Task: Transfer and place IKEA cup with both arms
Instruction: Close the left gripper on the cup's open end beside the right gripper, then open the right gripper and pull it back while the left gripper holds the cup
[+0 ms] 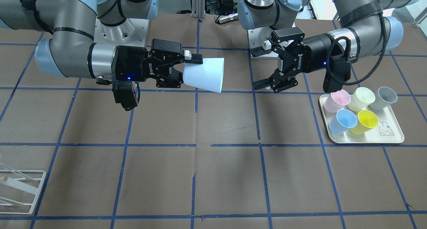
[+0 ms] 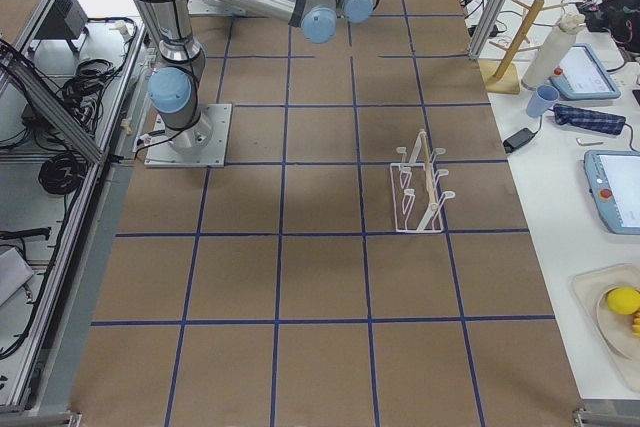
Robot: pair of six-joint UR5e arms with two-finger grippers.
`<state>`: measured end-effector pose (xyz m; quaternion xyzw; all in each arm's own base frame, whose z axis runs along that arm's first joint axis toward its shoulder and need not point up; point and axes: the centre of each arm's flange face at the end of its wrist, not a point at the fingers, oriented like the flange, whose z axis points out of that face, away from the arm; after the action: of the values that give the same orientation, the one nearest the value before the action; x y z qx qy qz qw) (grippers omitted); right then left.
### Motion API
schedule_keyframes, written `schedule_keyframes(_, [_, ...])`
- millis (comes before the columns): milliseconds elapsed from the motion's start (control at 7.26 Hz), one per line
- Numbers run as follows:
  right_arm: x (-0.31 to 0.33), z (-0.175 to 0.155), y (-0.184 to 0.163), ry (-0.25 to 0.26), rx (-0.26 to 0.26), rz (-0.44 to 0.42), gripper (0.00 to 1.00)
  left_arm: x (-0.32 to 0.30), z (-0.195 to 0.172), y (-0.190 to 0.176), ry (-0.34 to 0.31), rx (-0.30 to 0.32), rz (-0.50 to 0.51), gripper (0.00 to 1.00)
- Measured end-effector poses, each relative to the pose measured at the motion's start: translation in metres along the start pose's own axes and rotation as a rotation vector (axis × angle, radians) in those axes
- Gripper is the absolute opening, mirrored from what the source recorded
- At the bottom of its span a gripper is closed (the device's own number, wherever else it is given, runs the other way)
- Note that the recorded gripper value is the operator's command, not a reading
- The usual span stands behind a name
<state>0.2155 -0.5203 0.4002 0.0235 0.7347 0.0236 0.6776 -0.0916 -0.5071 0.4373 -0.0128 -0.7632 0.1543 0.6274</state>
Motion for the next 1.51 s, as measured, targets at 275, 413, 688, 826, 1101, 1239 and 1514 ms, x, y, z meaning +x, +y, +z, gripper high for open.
schedule_keyframes(275, [-0.001, 0.012, 0.005, 0.0, -0.023, 0.022, 0.15, 0.018, 0.022, 0.004, 0.012, -0.043, 0.0, 1.0])
schedule_keyframes(413, [-0.002, 0.019, 0.008, 0.001, -0.036, 0.034, 0.15, 0.023, 0.031, 0.009, 0.017, -0.063, -0.004, 0.94])
schedule_keyframes(688, [-0.003, 0.024, 0.011, 0.002, -0.045, 0.043, 0.15, 0.025, 0.038, 0.013, 0.02, -0.077, -0.005, 0.36])
schedule_keyframes(826, [-0.004, 0.024, 0.011, 0.002, -0.046, 0.044, 0.15, 0.025, 0.037, 0.012, 0.019, -0.076, -0.004, 0.29])
schedule_keyframes(1101, [-0.004, 0.025, 0.011, 0.002, -0.046, 0.045, 0.15, 0.024, 0.036, 0.012, 0.02, -0.073, -0.007, 0.16])
schedule_keyframes(1239, [-0.004, 0.025, 0.01, 0.002, -0.046, 0.045, 0.17, 0.023, 0.036, 0.012, 0.02, -0.073, -0.008, 0.14])
schedule_keyframes(1514, [-0.005, 0.025, 0.01, 0.002, -0.046, 0.045, 0.99, 0.023, 0.035, 0.011, 0.019, -0.071, -0.006, 0.1])
